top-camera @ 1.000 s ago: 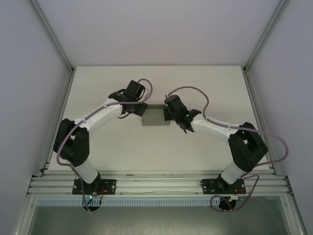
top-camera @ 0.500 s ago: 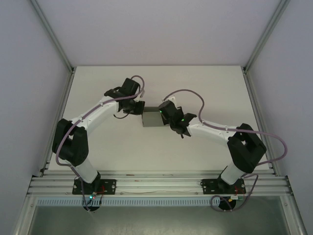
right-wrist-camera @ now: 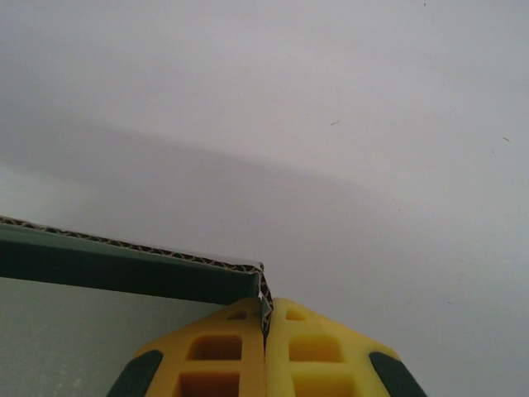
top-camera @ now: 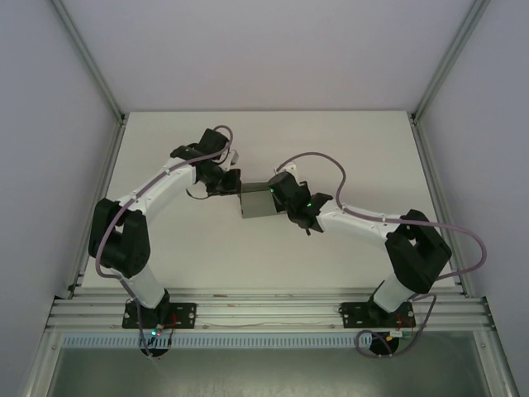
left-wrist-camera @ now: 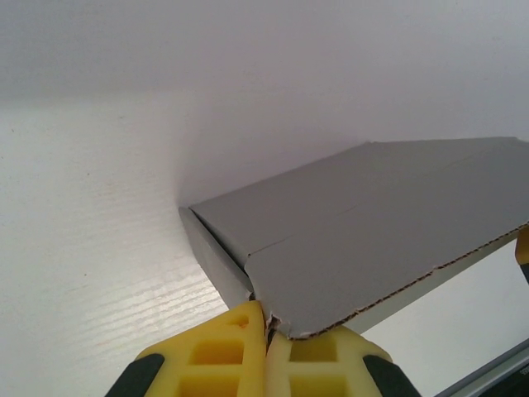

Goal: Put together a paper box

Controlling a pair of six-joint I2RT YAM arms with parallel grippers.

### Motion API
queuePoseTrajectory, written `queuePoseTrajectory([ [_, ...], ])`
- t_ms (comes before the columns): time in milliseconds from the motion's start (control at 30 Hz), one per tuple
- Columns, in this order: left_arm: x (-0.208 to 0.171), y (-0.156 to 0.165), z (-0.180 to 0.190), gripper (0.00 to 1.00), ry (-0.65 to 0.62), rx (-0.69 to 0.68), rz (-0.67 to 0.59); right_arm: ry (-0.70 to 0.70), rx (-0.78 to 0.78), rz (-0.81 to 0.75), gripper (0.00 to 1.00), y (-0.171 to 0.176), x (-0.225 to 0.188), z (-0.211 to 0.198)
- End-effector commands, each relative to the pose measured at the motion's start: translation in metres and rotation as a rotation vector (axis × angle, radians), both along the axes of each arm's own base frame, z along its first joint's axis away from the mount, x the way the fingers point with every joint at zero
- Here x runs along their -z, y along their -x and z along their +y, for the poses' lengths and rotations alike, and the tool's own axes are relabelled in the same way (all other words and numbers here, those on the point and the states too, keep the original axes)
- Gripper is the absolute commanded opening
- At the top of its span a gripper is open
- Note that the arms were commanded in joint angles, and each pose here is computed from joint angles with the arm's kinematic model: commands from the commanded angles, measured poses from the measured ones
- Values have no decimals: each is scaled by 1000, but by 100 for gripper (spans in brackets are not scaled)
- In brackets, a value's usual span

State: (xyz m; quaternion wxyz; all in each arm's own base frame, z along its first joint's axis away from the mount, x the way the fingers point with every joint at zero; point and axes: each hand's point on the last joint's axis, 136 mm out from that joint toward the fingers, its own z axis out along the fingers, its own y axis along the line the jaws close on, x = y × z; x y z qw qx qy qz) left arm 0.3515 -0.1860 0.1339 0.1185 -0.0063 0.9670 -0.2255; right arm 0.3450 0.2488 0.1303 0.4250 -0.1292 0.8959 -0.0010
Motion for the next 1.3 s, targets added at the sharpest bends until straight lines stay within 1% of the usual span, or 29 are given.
queuePoseTrajectory([
  [0,20,7,2,0,-21,-74,93,91,11,119,0,21,36,-18],
  [67,25,7,3,0,-57,-87,80,87,19,114,0,21,35,-18],
  [133,31,11,5,0,-118,-87,66,79,30,106,0,20,36,-19],
  [267,44,21,0,0,-148,-72,52,73,45,91,0,18,36,-20],
  [333,53,27,7,0,-189,-84,50,82,42,78,0,17,37,-20],
  [467,65,34,-1,0,-182,-68,5,77,64,36,0,13,35,-21],
  [600,71,43,-4,0,-261,-56,-95,37,67,-22,0,13,36,-20],
  [833,73,60,-15,0,-249,-12,-187,-22,46,-79,1,21,27,-14],
  [900,70,63,-24,0,-246,27,-228,-47,29,-83,5,25,24,-10],
  [1000,66,65,-28,0,-277,52,-287,-101,28,-65,14,30,20,-9],
  [1067,66,66,-27,0,-287,50,-310,-125,26,-52,23,34,17,-8],
  [1133,69,68,-24,0,-292,44,-330,-143,33,-50,35,36,13,-10],
  [1267,66,68,-20,0,-293,21,-375,-185,37,-58,51,39,1,-11],
])
